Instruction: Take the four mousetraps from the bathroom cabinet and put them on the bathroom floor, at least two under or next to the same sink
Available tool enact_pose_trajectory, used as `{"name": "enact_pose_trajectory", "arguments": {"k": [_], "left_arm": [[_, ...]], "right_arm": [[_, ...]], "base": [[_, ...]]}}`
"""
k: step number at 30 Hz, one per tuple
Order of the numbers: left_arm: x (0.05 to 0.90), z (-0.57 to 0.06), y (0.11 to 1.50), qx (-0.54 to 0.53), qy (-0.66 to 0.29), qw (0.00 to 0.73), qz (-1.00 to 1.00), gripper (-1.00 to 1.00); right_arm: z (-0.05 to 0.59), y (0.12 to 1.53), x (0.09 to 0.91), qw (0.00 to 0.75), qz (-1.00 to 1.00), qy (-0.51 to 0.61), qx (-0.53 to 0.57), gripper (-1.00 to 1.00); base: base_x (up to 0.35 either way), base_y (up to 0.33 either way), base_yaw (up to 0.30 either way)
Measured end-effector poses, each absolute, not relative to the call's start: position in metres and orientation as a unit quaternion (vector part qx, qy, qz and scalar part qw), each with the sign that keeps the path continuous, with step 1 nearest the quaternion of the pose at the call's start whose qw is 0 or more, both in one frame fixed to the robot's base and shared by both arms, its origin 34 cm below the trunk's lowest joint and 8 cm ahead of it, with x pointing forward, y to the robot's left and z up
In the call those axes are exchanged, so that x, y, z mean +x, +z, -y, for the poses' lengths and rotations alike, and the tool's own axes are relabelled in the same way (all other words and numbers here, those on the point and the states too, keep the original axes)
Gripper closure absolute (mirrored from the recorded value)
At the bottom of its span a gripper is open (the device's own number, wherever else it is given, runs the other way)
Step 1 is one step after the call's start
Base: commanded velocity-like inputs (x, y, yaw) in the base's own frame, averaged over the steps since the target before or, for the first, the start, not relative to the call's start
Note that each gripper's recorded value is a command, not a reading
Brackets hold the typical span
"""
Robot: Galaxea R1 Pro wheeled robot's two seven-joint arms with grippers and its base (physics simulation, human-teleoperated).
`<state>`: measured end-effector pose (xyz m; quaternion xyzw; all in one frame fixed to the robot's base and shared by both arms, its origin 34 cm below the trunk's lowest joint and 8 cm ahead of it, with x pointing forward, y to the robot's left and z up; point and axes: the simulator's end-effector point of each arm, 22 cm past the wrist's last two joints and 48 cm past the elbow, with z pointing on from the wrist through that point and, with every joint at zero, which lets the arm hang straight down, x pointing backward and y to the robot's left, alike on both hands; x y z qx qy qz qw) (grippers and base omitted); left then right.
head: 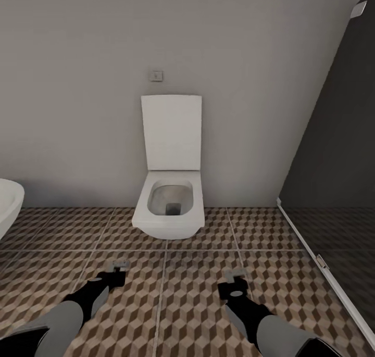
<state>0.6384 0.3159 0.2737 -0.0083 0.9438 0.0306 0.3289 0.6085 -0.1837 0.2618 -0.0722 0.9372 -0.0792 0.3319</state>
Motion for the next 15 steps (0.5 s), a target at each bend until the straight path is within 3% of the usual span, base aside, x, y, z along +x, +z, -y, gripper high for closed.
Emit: {"name": "enact_pose_trajectory", "arguments": {"k": [15], "left_arm": [[0.651, -0.316, 0.285, -0.013, 0.032, 0.343, -0.939, 1.0]], "right_arm": [[0.187, 0.262, 0.609, 0.333, -0.937, -0.08, -0.068, 1.0]], "base": [[0.0, 0.0, 0.0]]}}
